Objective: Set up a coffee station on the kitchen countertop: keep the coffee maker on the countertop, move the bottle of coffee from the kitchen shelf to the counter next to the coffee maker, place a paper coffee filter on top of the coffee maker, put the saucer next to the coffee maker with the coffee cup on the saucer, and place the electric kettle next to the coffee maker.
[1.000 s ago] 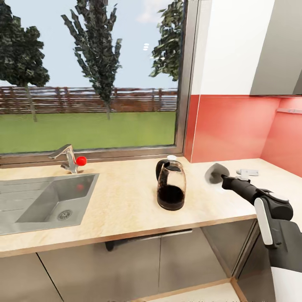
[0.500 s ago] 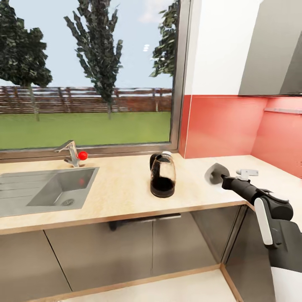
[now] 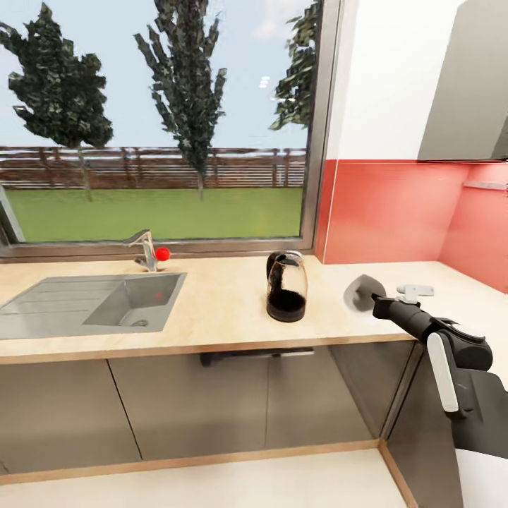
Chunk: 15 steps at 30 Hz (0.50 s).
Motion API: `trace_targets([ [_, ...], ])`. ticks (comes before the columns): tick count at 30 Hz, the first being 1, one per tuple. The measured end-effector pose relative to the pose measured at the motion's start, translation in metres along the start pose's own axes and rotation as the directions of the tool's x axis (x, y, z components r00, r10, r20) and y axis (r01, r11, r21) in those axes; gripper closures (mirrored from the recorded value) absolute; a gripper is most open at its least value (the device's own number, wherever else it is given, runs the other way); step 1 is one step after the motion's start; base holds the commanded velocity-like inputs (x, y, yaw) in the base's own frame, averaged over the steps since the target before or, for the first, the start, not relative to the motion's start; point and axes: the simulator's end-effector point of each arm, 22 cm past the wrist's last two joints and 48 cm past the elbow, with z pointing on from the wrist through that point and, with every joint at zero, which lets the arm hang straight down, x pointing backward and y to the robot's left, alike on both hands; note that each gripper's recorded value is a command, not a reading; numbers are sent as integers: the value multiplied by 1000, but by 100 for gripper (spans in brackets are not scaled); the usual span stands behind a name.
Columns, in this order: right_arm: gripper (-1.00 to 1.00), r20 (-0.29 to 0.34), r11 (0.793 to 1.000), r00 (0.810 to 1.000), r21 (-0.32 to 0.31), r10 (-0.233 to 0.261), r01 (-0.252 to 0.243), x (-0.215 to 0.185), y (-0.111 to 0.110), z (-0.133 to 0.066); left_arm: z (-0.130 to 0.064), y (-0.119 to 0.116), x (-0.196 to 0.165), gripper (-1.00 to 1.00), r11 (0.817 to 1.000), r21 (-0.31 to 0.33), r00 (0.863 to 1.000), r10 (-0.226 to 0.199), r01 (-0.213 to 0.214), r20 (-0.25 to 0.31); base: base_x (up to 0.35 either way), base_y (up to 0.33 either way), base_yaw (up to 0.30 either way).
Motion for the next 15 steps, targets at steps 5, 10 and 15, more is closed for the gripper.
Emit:
trace_targets([
  [5,100,0,1000,1000,0,0,0,0,0,0,0,0,0,-100,1000,0,1000,0,0,0,-330,0,14],
  [10,100,0,1000,1000,-2,0,0,0,1,0,0,0,0,-100,1000,0,1000,0,0,0,-250,0,223],
  [15,100,0,1000,1000,-3,1,-1,0,1,0,0,0,0,-100,1000,0,1000,0,0,1,-43,0,269],
])
